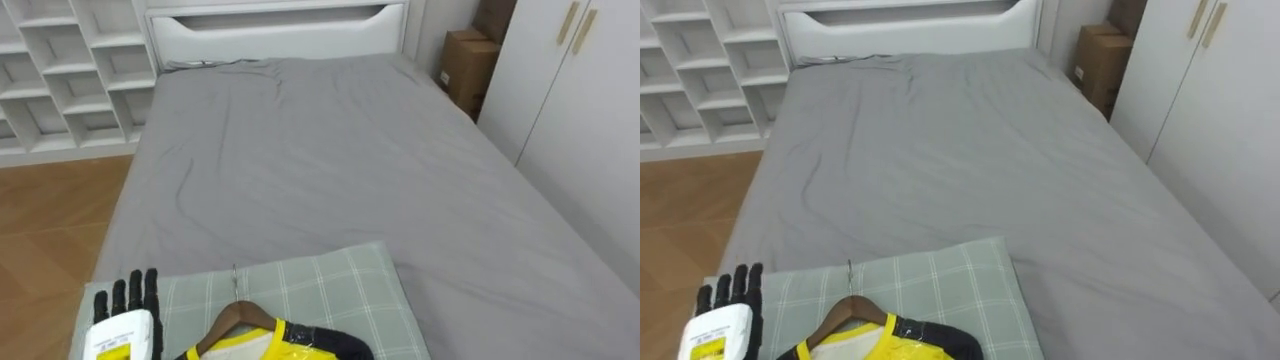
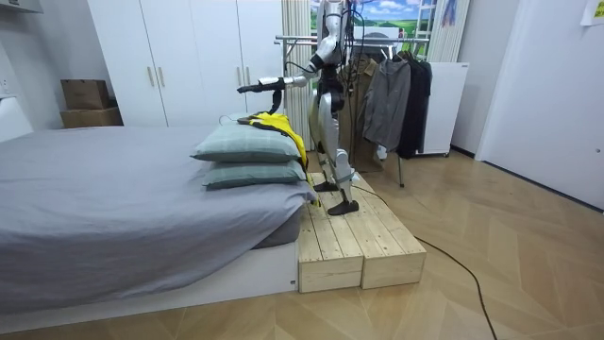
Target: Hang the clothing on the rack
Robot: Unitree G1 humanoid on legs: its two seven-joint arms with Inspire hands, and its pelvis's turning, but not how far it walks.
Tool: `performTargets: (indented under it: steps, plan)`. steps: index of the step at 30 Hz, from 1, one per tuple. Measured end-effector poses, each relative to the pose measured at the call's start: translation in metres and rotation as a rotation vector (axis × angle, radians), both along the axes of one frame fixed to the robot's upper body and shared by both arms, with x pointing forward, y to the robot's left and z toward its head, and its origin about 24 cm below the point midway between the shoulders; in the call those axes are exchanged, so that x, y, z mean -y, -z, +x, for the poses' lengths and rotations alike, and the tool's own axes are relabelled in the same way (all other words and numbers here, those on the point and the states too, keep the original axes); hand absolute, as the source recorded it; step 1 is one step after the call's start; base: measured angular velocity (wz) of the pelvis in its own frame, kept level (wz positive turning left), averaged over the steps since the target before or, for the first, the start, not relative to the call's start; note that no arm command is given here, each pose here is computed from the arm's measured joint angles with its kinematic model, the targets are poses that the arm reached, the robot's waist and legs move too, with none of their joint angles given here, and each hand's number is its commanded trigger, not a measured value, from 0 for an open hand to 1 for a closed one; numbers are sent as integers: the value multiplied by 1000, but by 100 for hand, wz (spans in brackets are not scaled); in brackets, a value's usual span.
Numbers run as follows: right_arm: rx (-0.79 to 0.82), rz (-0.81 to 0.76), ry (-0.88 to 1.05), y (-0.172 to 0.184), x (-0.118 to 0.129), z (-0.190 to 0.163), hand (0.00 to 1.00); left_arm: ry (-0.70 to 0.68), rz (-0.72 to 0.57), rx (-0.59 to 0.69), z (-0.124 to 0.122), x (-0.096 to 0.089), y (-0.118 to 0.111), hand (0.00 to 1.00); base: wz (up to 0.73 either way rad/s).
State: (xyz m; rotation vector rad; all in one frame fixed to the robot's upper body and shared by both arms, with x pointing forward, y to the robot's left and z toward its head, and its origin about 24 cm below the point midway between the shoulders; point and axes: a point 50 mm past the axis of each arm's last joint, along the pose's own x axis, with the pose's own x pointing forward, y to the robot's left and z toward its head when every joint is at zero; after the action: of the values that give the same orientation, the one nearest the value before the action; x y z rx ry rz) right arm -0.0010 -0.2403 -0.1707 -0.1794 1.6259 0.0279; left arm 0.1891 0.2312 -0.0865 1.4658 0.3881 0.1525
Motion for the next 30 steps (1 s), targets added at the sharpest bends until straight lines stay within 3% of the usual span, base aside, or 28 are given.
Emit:
performTargets:
  steps: [13, 20, 26, 30]
  plan:
    - [78, -12, 18, -1, 2, 15, 0, 55, 12, -122, 2, 4, 8, 0, 0]
    - [85, -37, 17, -1, 4, 15, 0, 54, 14, -115, 15, 3, 4, 0, 0]
    - [52, -50, 30, -3, 11, 6, 0, 28, 16, -116, 23, -2, 2, 0, -4]
    - [49, -51, 70, -3, 11, 3, 0, -2, 60, -90, 35, -20, -9, 0, -6]
